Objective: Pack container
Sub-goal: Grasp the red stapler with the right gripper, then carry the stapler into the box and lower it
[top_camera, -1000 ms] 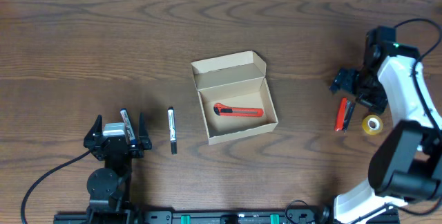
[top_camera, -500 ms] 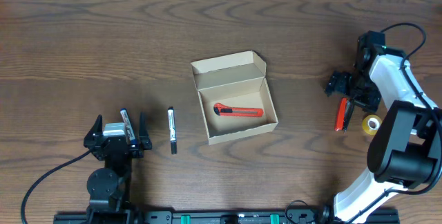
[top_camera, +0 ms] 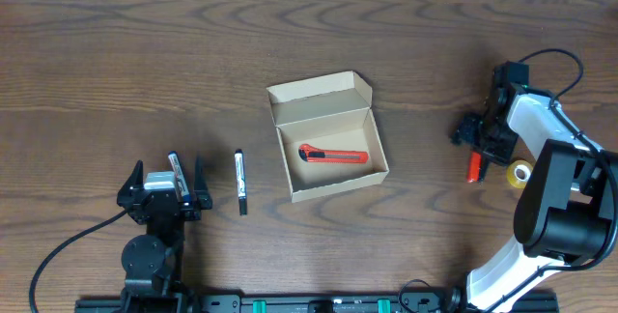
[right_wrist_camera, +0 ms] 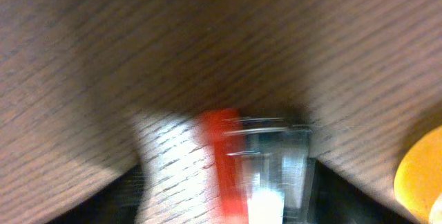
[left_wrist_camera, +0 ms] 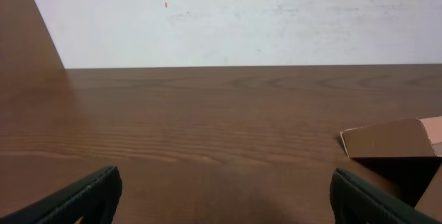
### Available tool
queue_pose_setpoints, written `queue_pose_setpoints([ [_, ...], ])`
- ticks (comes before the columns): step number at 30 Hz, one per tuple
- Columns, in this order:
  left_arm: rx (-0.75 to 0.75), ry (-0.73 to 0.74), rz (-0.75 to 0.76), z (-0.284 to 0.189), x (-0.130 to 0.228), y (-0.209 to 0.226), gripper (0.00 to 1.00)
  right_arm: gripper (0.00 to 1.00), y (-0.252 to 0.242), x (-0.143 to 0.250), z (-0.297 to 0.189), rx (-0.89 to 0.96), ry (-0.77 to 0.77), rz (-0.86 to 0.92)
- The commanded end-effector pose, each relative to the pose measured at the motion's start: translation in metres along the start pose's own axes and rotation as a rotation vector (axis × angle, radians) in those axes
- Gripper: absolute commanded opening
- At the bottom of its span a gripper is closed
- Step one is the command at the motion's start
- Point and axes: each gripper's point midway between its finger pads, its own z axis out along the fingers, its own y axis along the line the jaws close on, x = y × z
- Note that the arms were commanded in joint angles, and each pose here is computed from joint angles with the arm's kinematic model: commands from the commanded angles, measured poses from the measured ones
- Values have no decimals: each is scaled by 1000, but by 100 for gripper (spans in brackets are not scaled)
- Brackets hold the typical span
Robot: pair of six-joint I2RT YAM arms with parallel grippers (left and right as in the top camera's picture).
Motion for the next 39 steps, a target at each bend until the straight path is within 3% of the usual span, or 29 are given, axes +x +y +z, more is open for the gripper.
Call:
queue_pose_setpoints([
  [1, -1, 52, -1, 1, 18, 0, 95, 23, -12, 17, 14, 48, 53, -2],
  [2, -1, 52, -1, 1, 18, 0, 96, 9, -12, 17, 14, 48, 53, -2],
  [3, -1, 52, -1, 1, 18, 0, 95, 1, -12, 17, 14, 48, 53, -2],
  [17, -1, 52, -1, 1, 18, 0, 95, 1, 10, 15, 9, -43, 41, -79],
  [24, -1, 52, -1, 1, 18, 0, 95, 1, 56, 3, -60, -131, -148, -264],
  [30, -1, 52, -1, 1, 18, 0, 95, 1, 129, 28, -162, -264, -421, -725],
  [34, 0, 52, -1, 1, 18, 0, 95, 1, 166, 77, -209, -279, -520, -1142],
  [39, 1, 52, -1, 1, 18, -1, 95, 1, 197, 156, -224, -297, -532, -1749],
])
